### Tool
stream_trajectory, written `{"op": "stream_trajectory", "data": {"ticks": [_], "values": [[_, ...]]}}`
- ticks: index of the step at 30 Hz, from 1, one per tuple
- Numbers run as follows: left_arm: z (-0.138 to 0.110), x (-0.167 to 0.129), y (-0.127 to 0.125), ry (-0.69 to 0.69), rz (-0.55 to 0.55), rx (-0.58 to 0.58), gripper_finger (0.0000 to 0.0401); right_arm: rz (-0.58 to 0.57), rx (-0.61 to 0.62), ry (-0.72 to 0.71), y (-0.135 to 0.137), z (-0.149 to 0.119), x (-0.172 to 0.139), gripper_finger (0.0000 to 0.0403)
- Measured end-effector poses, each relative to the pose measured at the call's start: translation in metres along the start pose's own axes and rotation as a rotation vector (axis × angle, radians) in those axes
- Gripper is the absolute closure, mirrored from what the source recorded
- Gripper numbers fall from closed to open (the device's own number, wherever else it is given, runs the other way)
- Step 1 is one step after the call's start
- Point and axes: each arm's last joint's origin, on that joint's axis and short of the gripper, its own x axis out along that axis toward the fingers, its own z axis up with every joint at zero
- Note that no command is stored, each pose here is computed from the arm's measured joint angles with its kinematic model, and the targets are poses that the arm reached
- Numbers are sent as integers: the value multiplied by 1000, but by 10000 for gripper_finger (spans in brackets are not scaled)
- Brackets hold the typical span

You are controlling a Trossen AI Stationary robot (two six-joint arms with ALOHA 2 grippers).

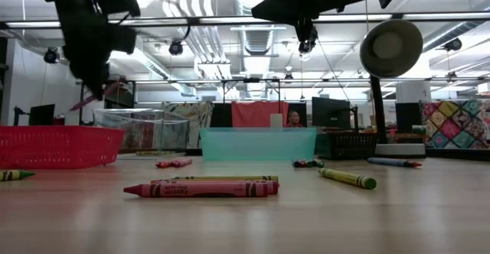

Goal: Sort crayons
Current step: Put the red crayon into the red bin

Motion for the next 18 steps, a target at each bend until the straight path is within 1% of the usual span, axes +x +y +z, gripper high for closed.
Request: {"op": "stream_trajectory", "data": {"ticks": [4, 6, 10, 13, 18], "values": [[-7, 10, 6, 172, 135, -75, 399, -7, -1, 0, -2, 0, 0, 390], [-8, 15, 7, 233, 169, -87, 399, -14, 0, -1, -4, 0, 0, 390], [-6, 24, 7, 309, 178, -79, 388, -23, 2, 1, -7, 0, 0, 390], [-5, 29, 7, 341, 185, -79, 377, -27, 2, 12, -8, -1, 0, 390], [-4, 35, 8, 400, 191, -41, 362, -34, 3, 34, -10, -3, 0, 390]]}}
